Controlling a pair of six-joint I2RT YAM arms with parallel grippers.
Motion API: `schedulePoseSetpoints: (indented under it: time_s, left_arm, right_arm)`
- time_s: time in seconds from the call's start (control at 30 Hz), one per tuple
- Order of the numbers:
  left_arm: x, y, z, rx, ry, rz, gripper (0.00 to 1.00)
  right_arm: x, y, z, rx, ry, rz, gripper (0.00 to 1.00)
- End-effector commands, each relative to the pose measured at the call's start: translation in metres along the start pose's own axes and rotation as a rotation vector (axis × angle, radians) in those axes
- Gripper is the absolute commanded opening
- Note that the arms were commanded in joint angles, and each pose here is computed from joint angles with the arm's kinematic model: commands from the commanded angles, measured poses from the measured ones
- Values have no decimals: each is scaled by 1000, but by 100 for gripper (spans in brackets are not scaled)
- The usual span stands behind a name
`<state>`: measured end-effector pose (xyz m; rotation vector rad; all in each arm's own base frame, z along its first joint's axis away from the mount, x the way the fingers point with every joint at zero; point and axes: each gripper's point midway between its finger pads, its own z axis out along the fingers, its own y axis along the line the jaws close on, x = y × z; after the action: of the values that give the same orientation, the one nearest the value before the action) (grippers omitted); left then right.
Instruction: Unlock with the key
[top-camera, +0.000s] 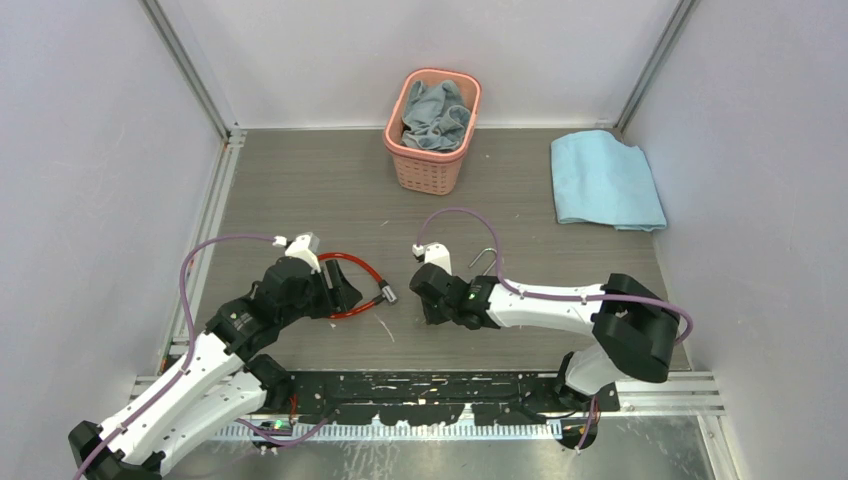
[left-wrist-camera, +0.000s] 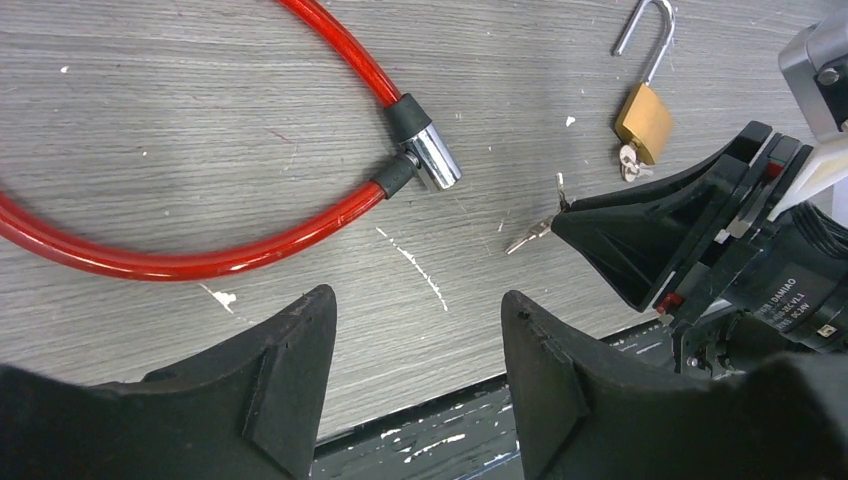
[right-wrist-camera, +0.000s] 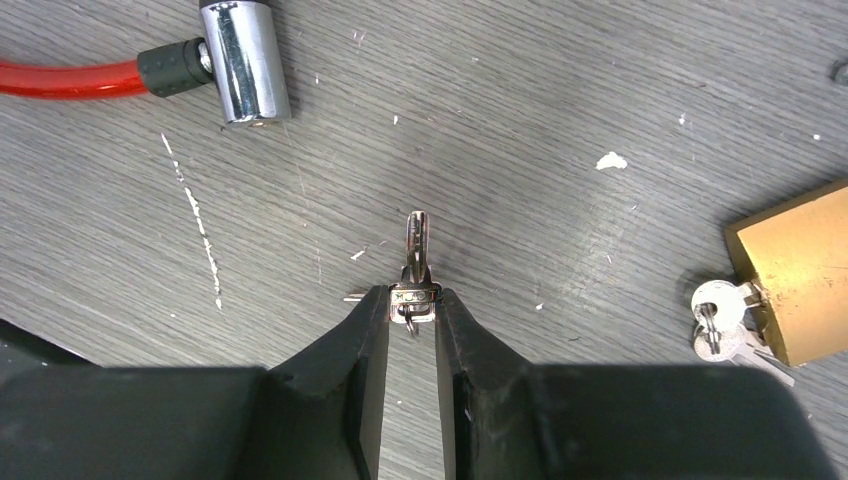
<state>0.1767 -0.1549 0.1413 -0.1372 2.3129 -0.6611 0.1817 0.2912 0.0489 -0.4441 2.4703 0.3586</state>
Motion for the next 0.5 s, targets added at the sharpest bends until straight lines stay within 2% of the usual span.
schedulePoseSetpoints:
  time_s: [0.0, 0.3, 0.47]
  left_arm:
    - [-14, -18, -3, 68, -39, -21, 61]
    - [-11, -25, 2, 95, -17, -40, 60]
    - [-18, -35, 1, 121, -26, -53, 60]
  right_arm:
    - [-25, 9, -12, -44, -102, -4, 1]
    - [-32, 15, -24, -105, -146, 4, 1]
    - [-43, 33, -42, -235, -197, -11, 1]
